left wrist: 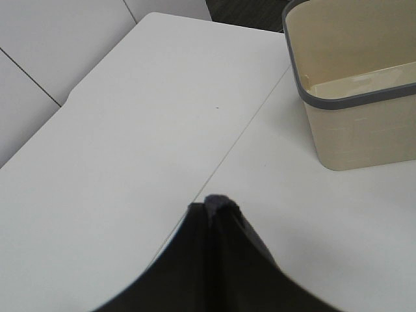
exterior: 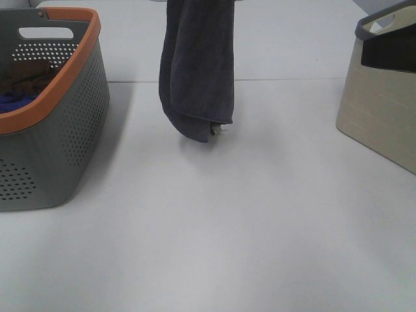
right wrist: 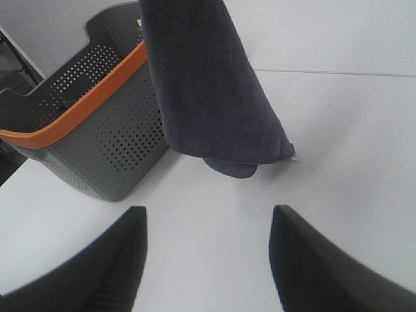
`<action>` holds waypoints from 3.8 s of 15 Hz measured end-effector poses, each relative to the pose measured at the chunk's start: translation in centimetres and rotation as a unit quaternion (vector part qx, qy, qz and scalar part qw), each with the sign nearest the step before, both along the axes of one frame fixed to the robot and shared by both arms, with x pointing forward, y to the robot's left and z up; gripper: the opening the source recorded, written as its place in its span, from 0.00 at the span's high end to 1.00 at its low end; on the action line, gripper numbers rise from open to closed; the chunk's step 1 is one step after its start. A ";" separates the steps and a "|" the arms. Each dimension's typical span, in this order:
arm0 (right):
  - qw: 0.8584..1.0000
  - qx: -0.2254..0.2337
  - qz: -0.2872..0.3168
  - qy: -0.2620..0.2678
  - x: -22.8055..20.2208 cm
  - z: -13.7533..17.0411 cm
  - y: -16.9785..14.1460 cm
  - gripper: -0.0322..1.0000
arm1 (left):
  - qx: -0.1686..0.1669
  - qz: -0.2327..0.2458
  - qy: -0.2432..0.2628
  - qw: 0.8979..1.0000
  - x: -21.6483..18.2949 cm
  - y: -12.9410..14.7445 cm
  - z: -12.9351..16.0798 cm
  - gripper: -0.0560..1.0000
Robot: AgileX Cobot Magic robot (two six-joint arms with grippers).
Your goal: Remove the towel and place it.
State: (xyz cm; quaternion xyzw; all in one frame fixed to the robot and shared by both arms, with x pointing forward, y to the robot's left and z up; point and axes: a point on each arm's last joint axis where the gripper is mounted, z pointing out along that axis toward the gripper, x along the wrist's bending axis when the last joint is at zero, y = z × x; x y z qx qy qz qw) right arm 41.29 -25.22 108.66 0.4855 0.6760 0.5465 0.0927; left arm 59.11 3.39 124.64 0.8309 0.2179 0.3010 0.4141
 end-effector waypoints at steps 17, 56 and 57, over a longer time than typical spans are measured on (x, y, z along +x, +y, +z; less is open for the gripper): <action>0.998 -0.034 -0.003 0.050 13.1 -4.7 12.8 0.49 | 0.001 0.009 -0.008 1.000 0.5 -0.6 -0.6 0.95; 0.967 -0.230 -0.111 0.002 12.1 -9.0 10.0 0.97 | 0.033 0.024 0.028 0.999 1.0 -0.5 -2.1 0.95; 0.972 -0.223 -0.072 -0.008 11.5 -8.8 10.4 0.97 | 0.050 0.032 0.033 0.998 1.2 -0.4 -2.5 0.95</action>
